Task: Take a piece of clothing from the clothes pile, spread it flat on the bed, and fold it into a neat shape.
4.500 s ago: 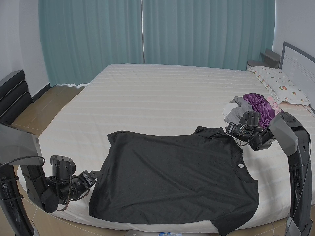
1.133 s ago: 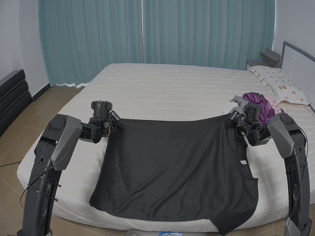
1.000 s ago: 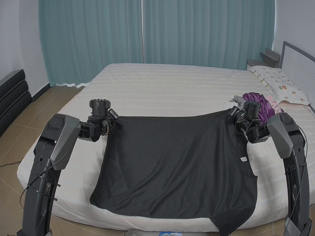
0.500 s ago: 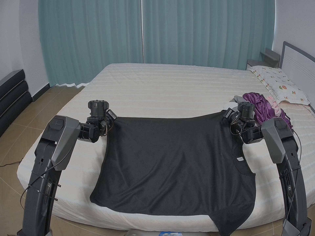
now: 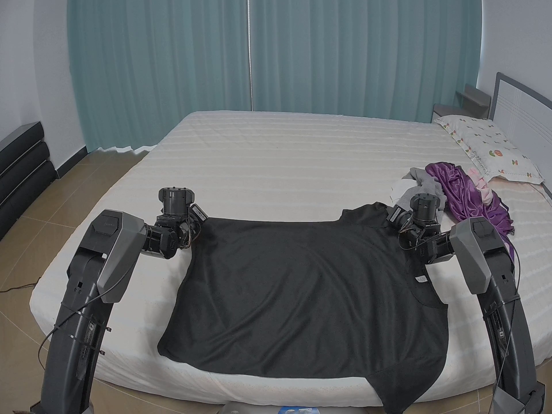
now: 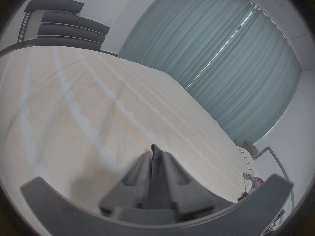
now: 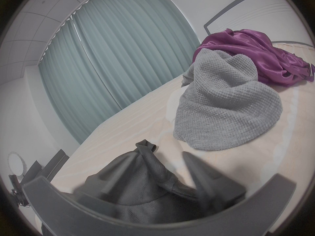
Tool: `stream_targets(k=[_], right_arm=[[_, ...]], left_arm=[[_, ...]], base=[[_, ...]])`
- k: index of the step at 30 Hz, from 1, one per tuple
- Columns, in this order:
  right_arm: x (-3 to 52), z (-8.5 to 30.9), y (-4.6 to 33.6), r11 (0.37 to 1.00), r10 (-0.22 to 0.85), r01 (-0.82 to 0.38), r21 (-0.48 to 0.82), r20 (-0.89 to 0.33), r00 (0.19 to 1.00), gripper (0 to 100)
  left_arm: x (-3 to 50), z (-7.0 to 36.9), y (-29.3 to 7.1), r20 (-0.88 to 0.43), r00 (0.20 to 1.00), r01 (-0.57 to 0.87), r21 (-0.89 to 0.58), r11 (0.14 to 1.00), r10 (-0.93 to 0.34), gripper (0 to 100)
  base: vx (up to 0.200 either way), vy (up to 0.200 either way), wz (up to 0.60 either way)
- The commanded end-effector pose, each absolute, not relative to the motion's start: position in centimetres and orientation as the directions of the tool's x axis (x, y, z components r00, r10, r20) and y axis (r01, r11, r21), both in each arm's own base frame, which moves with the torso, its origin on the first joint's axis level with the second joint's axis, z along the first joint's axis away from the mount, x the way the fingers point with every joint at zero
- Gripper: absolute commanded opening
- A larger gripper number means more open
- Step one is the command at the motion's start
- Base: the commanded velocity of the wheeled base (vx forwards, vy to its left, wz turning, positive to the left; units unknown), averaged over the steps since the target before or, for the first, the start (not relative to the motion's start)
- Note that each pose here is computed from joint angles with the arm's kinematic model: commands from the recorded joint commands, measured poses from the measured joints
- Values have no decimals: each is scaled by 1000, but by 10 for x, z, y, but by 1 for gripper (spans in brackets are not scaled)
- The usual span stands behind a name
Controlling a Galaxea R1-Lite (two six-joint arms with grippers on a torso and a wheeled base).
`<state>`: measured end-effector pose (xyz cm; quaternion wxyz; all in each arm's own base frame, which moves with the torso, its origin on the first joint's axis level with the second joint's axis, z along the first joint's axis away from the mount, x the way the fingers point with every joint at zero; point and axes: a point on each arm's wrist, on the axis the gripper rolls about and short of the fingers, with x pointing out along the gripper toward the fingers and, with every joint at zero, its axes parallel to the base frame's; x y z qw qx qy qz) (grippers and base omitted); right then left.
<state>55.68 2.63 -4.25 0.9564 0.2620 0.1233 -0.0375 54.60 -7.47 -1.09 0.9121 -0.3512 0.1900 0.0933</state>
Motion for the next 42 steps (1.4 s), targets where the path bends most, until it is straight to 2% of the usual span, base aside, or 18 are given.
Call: stream_targets(k=[1, 6, 11, 15, 17, 18, 19, 29, 32, 35, 42], right_arm=[[555, -43, 27, 859, -6, 139, 493, -260, 965, 100], [541, -15, 21, 853, -12, 152, 499, -272, 962, 100], [510, 15, 10, 837, -16, 159, 524, -267, 964, 100], [453, 37, 6, 807, 28, 172, 565, -328, 944, 100], [451, 38, 6, 805, 32, 173, 567, -332, 943, 100], [412, 39, 10, 788, 107, 160, 594, -388, 915, 100], [397, 37, 11, 784, 128, 160, 599, -408, 904, 100], [305, 33, 17, 731, 185, 163, 662, -422, 888, 100], [290, 32, 18, 726, 190, 185, 662, -452, 872, 100], [278, 33, 17, 696, 191, 215, 685, -465, 865, 100], [251, 28, 22, 666, 240, 240, 706, -508, 827, 100]], left_arm=[[546, -10, -75, -413, 910, -304, -605, 736, 36, 100], [542, 11, -69, -398, 916, -304, -614, 729, 46, 100], [518, 55, -54, -406, 913, -311, -619, 721, 45, 100], [461, 86, -36, -483, 874, -308, -626, 716, -47, 100], [459, 86, -36, -486, 872, -307, -627, 716, -51, 100], [419, 95, -34, -528, 842, -303, -630, 715, -109, 100], [405, 97, -33, -534, 837, -301, -633, 713, -121, 100], [306, 74, -37, -618, 769, -340, -610, 716, -161, 100], [288, 68, -38, -628, 760, -358, -619, 699, -168, 100], [273, 64, -39, -633, 754, -372, -634, 678, -178, 100], [250, 53, -43, -650, 734, -374, -627, 683, -196, 100]], base=[[0, 0, 0], [0, 0, 0], [0, 0, 0], [0, 0, 0], [0, 0, 0], [0, 0, 0], [0, 0, 0], [0, 0, 0], [0, 0, 0], [0, 0, 0], [-200, 0, 0]])
